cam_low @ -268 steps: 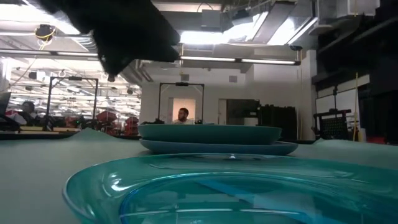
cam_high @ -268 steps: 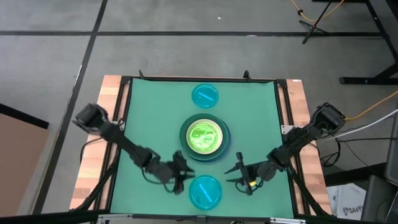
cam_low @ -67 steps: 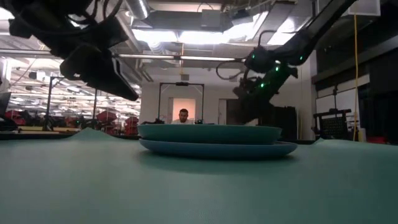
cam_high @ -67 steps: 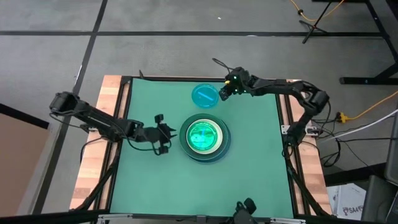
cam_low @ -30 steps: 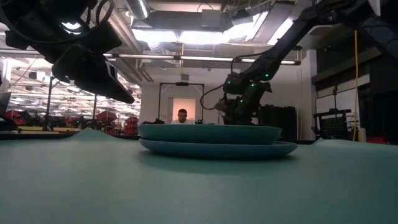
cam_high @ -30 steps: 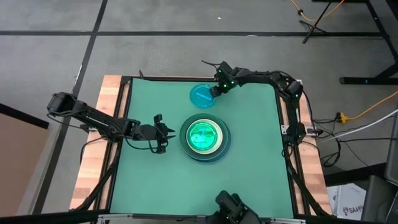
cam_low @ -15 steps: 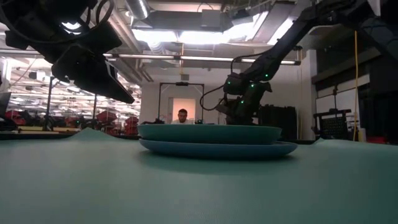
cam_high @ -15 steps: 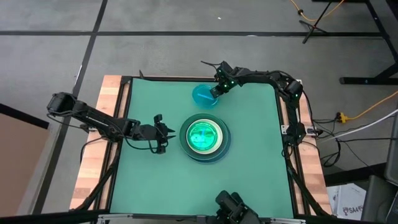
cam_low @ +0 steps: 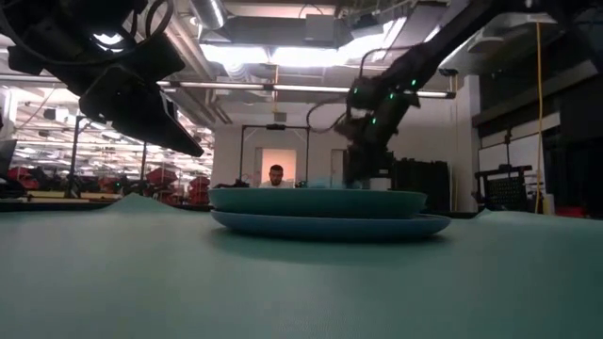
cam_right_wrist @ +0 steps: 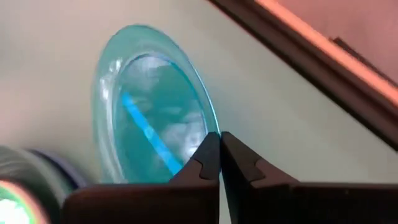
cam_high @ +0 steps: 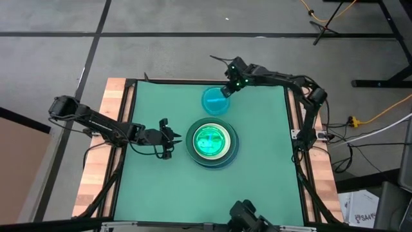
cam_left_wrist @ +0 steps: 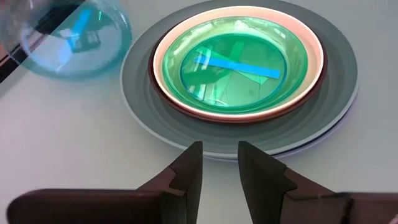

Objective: Stack plastic plates
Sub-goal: Stack the blue plate on top of the blue plate

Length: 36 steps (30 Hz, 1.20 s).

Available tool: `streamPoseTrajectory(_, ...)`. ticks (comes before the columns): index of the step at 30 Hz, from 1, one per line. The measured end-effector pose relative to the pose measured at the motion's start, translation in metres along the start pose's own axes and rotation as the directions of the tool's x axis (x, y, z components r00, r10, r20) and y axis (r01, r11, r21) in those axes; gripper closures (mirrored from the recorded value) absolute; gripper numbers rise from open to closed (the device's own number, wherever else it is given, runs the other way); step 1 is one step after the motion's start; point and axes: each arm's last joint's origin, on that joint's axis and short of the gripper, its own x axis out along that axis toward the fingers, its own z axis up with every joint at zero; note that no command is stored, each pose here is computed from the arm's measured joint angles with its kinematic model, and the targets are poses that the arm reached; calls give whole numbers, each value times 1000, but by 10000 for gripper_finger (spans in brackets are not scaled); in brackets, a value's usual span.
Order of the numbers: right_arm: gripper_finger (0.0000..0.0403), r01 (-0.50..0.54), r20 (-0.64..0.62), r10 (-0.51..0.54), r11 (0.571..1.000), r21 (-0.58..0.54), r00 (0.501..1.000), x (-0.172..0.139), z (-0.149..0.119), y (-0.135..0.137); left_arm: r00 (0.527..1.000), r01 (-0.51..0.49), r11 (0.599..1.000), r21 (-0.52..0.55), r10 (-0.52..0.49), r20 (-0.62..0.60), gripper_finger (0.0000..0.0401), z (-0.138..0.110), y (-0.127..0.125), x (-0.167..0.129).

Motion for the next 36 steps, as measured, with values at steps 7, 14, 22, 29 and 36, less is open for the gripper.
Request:
streamPoseTrajectory(7, 402, -51, 6, 51, 997, -49, 999, -33, -2, 22, 1000, 0, 1000, 0, 0, 0, 306, 0, 0, 0)
streamPoseTrajectory(14, 403, -112, -40, 107, 984, -138, 993, -33, -13, 62, 1000, 0, 1000, -1, 0, 0, 306, 0, 0, 0)
streamPoseTrajectory(22, 403, -217, -136, 191, 953, -211, 972, -27, -32, 103, 1000, -3, 1000, -1, 3, 1, 306, 0, 0, 0)
streamPoseTrajectory(29, 403, -254, -205, 200, 925, -283, 958, -15, -50, 133, 1000, -3, 1000, -2, 3, 3, 306, 0, 0, 0)
streamPoseTrajectory(36, 403, -196, -242, 112, 912, -360, 964, 9, -67, 150, 1000, -6, 1000, -2, 6, 3, 306, 0, 0, 0)
